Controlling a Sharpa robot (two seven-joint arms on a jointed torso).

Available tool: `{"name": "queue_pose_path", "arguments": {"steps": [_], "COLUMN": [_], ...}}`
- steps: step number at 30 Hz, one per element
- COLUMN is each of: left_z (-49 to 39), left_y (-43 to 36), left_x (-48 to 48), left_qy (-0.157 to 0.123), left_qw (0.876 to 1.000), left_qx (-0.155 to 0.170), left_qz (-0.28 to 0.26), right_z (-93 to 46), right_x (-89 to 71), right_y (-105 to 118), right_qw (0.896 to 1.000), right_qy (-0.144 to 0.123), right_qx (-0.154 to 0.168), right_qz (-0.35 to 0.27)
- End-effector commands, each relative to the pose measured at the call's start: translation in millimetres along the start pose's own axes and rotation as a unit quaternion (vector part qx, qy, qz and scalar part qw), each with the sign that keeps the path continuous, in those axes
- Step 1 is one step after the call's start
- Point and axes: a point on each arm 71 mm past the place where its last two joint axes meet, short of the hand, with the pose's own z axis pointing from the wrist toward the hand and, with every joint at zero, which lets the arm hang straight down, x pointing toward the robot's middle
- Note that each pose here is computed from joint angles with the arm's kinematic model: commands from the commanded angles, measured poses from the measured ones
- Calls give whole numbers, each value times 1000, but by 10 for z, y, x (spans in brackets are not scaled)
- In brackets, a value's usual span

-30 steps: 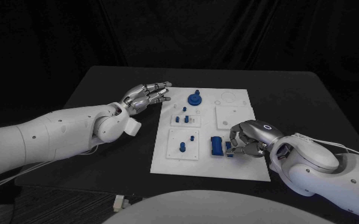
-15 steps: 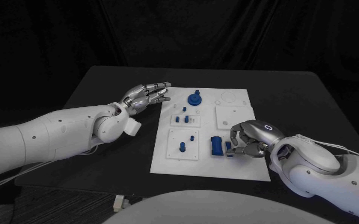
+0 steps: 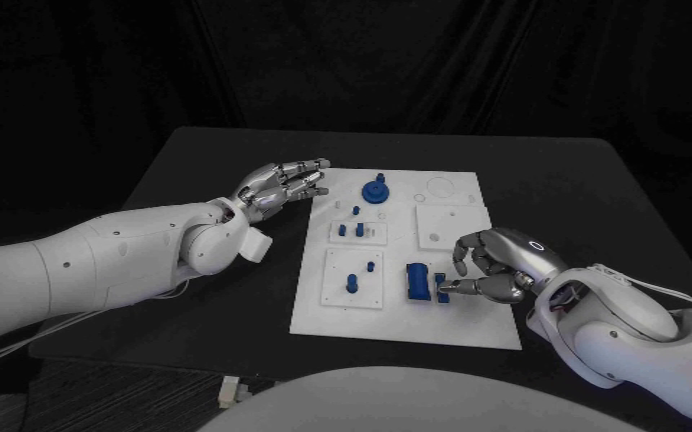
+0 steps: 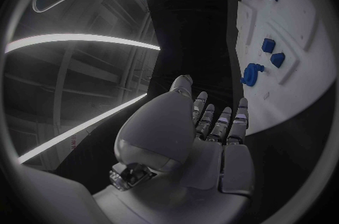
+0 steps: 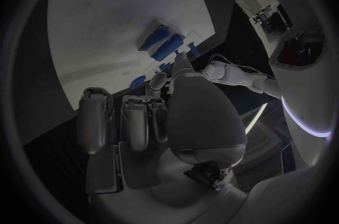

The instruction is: Assemble the parts on the task board

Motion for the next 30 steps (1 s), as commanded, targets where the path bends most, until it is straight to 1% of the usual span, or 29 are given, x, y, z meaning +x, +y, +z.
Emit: {"name": "queue_pose_path", "arguments": {"steps": [1, 6, 13, 23, 30], "left_z": [4, 4, 4, -3, -1], "left_y": [-6, -5, -3, -2, 0], "left_x": [16, 18, 20, 13, 14], "left_qy": [4, 4, 5, 4, 5], "left_qw": [1000, 1000, 1000, 1000, 1000], "left_qx": [8, 8, 8, 7, 7], "left_qz": [-6, -7, -7, -7, -7], "right_z": [-24, -32, -30, -9, 1], "right_x": [-48, -38, 7, 42, 74], "right_y": [-18, -63, -96, -87, -80], "right_qw": [1000, 1000, 1000, 999, 998], "right_qy": [-21, -8, 22, 38, 56], "right_qx": [-1, 7, 13, 13, 16], "right_qz": [23, 17, -8, -25, -35]}}
